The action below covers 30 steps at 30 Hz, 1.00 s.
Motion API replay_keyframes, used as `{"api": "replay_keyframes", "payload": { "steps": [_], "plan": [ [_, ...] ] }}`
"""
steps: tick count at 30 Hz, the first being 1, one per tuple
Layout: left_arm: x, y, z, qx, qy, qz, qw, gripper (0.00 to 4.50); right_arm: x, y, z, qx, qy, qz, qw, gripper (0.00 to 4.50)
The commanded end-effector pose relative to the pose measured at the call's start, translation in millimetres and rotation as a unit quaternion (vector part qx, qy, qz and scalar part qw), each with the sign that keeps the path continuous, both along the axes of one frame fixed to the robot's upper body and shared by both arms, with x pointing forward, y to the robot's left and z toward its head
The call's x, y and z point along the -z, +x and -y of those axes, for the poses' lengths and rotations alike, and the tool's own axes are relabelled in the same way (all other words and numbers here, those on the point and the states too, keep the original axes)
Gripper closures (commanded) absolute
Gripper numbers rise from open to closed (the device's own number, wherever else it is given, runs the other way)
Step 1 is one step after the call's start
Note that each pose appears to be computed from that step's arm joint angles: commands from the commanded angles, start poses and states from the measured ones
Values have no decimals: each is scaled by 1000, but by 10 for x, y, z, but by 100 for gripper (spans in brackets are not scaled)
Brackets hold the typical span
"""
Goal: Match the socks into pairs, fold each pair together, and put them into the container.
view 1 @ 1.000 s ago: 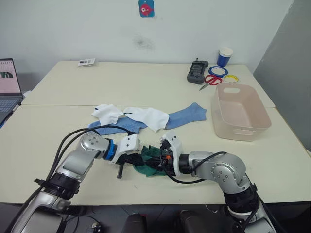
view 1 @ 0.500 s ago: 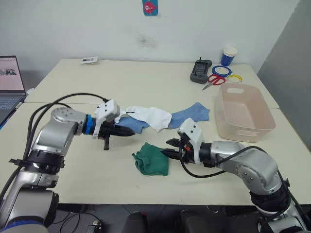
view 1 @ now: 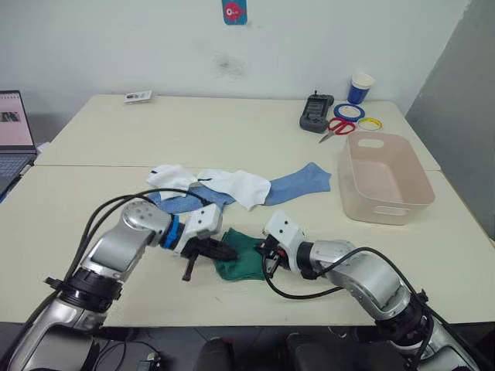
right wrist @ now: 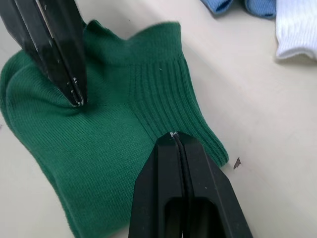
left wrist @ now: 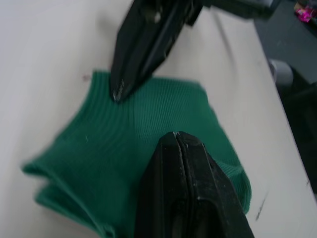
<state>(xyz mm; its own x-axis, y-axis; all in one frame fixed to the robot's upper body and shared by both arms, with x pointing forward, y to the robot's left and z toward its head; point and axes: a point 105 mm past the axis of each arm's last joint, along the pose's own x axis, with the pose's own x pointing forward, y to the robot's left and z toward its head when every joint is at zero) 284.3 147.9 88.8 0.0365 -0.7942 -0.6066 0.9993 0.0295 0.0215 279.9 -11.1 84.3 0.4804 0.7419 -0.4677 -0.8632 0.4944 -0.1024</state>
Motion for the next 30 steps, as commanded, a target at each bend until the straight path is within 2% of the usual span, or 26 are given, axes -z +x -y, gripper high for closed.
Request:
{"api": "replay_keyframes", "payload": {
  "steps": [1,3,5,9,13,16,19,23,25,30],
  "plan": [
    [81,3,-76,-3,20,7,1000,450,31,8,42,4,-15,8,1000,446],
    [87,-9,-102,-15,14,-4,1000,450,43,33,98,23,-8,-1,1000,446],
    [-49,6,-33,-11,-18,11,1000,450,-70,60,145,23,7,14,1000,446],
    [-448,8,203,-3,-92,11,996,450,-348,-78,65,-36,49,28,998,446],
    [-620,46,273,-2,-94,22,995,450,-428,-195,-61,-95,50,14,994,446],
    [-588,115,241,-13,-70,35,997,450,-334,-239,-131,-127,28,-4,991,446],
    [-424,110,152,-9,-32,35,999,450,-188,-245,-167,-141,7,-21,990,446],
    [-231,120,136,-26,-13,32,999,450,-52,-273,-187,-146,-6,-40,988,446],
    [-184,183,158,-54,-15,33,998,450,38,-286,-141,-138,-17,-53,989,446],
    [-56,224,62,-69,16,36,997,450,154,-352,72,-121,-36,-72,989,446]
  ]
}}
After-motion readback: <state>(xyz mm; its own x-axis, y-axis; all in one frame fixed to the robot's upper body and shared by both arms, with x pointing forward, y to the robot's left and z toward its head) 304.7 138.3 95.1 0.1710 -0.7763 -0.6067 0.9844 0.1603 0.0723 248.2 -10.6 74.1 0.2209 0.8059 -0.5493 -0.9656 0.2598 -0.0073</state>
